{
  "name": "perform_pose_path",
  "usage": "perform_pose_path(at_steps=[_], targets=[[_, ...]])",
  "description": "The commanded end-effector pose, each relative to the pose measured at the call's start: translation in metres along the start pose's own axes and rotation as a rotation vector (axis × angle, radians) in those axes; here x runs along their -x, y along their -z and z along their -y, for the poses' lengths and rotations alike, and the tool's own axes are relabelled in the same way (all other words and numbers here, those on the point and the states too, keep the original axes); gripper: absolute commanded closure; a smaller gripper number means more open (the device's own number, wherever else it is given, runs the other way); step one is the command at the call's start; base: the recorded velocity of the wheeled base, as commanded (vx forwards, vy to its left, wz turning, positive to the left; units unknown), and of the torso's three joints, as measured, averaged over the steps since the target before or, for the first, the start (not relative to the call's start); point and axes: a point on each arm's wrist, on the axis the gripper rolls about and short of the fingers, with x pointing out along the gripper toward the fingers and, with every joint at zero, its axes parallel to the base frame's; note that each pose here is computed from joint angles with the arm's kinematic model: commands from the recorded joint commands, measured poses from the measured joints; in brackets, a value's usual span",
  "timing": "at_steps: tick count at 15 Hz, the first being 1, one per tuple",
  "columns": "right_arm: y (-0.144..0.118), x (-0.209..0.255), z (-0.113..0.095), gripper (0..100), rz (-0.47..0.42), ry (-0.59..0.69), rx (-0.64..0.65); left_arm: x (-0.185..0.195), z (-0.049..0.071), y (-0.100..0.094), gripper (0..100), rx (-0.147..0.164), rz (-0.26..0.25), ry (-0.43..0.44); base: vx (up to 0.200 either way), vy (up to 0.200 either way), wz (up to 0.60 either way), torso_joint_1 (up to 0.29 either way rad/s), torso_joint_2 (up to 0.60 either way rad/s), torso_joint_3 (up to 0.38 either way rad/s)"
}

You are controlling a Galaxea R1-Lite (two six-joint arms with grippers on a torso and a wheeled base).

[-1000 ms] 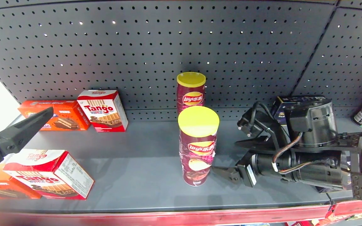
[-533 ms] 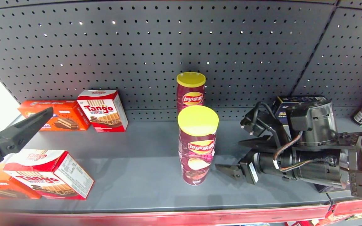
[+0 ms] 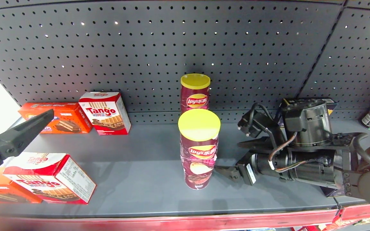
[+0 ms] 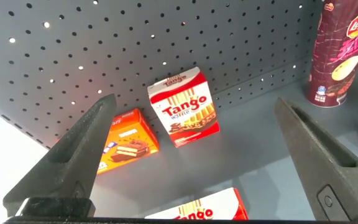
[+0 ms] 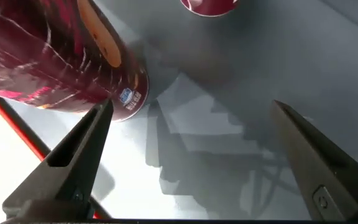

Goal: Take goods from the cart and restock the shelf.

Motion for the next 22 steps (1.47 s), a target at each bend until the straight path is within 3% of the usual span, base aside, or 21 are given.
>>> perform_pose_path(at_steps=[1,7,12,15,17,19,22], targets=[[0.001,0.0,0.0,0,-0.004,0.016,0.0,0.0,0.0,0.001,0,0.0,-0.002,0.002,0.0,0.0,0.0,0.0,0.0,0.0],[-0.009,0.02,0.012,0,0.07,0.066,-0.017,0.002,0.0,0.0,0,0.0,0.004,0.0,0.0,0.0,0.0,0.0,0.0,0.0],[-0.003,0.049,0.015,0,0.097,0.092,-0.025,0.004,-0.001,-0.002,0,0.0,0.013,-0.005,0.0,0.0,0.0,0.0,0.0,0.0],[-0.013,0.09,0.025,0,0.206,0.154,-0.038,0.022,-0.003,-0.007,0,0.001,0.066,-0.026,0.0,0.0,0.0,0.0,0.0,0.0],[-0.019,0.125,0.037,0,0.29,0.275,-0.063,0.037,-0.004,-0.009,0,0.003,0.104,-0.04,0.0,0.0,0.0,0.0,0.0,0.0],[-0.005,0.18,0.052,0,0.375,0.459,-0.096,0.062,-0.002,-0.003,0,0.008,0.127,-0.049,0.0,0.0,0.0,0.0,0.0,0.0],[0.029,0.229,0.036,0,0.467,0.591,-0.105,0.11,0.003,0.013,0,0.007,0.061,-0.029,0.0,0.0,0.0,0.0,0.0,0.0]])
